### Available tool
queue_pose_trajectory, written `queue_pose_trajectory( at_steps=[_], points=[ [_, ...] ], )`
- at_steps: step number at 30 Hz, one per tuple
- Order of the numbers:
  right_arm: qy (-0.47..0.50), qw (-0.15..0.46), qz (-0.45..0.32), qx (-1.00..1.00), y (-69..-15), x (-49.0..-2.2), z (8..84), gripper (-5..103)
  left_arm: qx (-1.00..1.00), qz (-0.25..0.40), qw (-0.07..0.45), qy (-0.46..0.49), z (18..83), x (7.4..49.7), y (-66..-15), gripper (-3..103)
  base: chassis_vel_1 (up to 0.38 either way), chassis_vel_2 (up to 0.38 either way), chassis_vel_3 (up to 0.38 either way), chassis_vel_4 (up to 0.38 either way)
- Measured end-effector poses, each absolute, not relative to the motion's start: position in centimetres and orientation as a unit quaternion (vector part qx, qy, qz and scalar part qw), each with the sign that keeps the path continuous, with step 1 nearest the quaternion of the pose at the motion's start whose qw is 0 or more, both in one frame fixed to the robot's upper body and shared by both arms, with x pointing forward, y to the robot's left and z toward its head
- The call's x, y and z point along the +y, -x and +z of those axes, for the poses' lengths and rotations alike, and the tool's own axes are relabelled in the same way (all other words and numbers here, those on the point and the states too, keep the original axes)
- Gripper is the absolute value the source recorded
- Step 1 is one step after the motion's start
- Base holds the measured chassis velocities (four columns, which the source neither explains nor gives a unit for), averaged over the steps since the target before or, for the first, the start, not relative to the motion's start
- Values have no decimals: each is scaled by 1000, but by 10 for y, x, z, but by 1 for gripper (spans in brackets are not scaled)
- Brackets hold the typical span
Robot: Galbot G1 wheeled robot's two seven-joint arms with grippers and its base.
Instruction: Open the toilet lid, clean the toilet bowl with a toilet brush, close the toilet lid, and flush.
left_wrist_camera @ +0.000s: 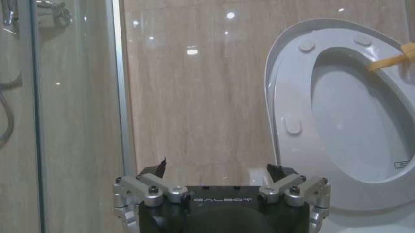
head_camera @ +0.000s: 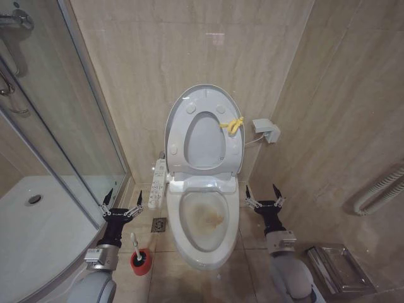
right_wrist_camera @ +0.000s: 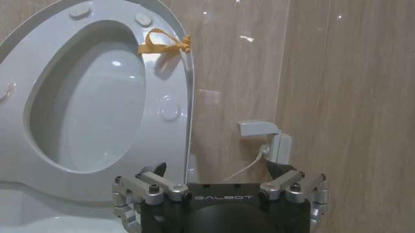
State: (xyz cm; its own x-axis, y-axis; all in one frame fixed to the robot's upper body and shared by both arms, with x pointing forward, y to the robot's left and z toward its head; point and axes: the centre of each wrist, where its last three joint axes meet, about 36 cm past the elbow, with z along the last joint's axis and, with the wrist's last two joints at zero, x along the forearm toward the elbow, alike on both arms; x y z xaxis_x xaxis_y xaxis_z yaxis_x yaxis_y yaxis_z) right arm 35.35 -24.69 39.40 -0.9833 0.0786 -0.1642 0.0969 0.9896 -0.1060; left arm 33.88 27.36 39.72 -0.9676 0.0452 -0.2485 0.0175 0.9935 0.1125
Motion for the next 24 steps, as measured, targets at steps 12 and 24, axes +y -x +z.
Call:
queue_pose_trajectory(
  at_steps=[12, 24],
  points=[
    [-54, 78, -50, 994, -351, -241, 395, 100, 990, 55, 126, -16, 397, 274, -339, 100, 0, 0, 0, 0],
    [-54, 78, -50, 994, -351, -240, 395, 100, 990, 55, 126, -16, 397, 274, -339, 100, 0, 0, 0, 0]
  ],
)
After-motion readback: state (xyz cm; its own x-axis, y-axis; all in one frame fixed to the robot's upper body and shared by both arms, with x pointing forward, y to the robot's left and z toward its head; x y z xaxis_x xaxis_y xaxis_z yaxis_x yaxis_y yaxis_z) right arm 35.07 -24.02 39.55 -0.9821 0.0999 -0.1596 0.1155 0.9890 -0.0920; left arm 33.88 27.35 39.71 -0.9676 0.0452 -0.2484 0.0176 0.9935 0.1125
